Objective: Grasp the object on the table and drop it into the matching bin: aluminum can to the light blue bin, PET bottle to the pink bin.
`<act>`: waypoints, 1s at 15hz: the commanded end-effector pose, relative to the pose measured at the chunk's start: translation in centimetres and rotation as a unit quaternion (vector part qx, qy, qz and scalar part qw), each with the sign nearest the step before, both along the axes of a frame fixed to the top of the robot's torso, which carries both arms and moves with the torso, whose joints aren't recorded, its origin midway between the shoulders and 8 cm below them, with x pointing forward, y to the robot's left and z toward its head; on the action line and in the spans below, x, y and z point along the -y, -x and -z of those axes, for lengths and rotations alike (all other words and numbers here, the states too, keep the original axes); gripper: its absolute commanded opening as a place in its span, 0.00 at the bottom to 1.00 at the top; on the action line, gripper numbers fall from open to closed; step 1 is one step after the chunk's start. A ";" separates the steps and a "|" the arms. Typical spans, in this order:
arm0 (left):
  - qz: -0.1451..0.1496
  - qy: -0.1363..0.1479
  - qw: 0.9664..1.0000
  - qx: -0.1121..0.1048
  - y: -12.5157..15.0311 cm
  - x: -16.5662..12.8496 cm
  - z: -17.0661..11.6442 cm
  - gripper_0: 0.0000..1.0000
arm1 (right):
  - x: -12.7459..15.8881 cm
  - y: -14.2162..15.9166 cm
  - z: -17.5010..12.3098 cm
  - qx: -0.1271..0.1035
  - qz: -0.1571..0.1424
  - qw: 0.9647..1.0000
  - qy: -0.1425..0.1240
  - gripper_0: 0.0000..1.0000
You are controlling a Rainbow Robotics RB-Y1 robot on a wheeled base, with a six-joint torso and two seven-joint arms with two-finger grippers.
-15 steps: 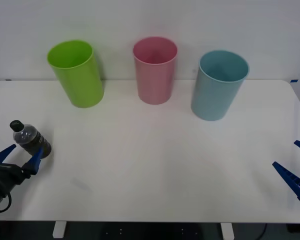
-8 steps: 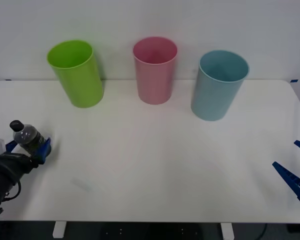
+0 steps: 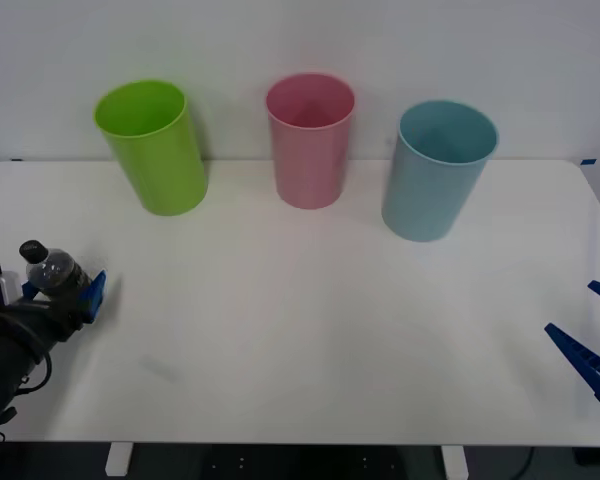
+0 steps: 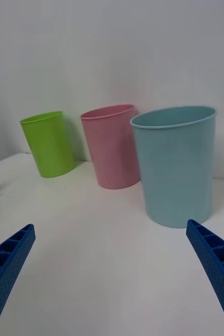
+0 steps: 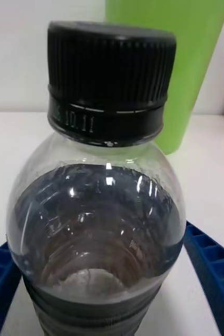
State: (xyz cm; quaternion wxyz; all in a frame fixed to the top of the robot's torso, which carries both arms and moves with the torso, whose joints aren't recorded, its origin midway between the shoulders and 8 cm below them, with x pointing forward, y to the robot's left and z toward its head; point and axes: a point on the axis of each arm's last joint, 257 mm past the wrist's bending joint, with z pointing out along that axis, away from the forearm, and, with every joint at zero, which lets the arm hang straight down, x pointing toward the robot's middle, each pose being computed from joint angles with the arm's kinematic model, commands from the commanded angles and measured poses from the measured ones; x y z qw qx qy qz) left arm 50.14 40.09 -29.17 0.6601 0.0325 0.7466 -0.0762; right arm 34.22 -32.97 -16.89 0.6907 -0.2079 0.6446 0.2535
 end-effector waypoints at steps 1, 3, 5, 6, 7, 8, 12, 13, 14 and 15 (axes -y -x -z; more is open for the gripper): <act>0.002 -0.001 1.000 -0.002 0.0 0.2 0.2 0.00 | 0.0 0.0 0.0 0.000 0.000 1.000 0.000 1.00; 0.001 -0.001 1.000 -0.002 0.1 0.2 0.2 0.00 | 0.0 0.0 0.0 0.000 0.000 1.000 0.000 1.00; 0.001 0.000 1.000 -0.003 0.1 0.2 0.3 0.00 | 0.0 0.0 0.0 0.000 0.000 1.000 0.000 1.00; 0.000 0.001 1.000 -0.004 0.2 0.0 0.4 0.00 | 0.0 0.0 0.0 0.000 0.000 1.000 0.000 1.00; 0.000 0.001 1.000 -0.004 0.3 0.0 0.4 0.00 | 0.0 0.0 0.0 0.000 0.000 1.000 0.000 1.00; 0.000 -0.001 1.000 -0.003 0.3 -0.1 0.3 0.00 | 0.0 0.0 0.0 0.000 0.000 1.000 0.000 1.00; 0.004 0.006 1.000 0.012 0.2 0.1 -1.0 0.00 | 0.0 0.0 0.0 0.000 0.000 1.000 0.000 1.00; 0.005 0.007 1.000 0.020 0.2 0.2 -1.8 0.00 | 0.0 0.0 0.0 0.000 0.000 1.000 0.000 1.00; 0.010 0.006 0.999 0.032 0.1 0.6 -3.0 0.00 | 0.0 0.0 0.0 0.000 0.000 1.000 0.000 1.00; 0.017 0.008 0.999 0.043 0.1 1.2 -4.1 0.00 | 0.0 0.0 0.0 0.000 0.000 1.000 0.000 1.00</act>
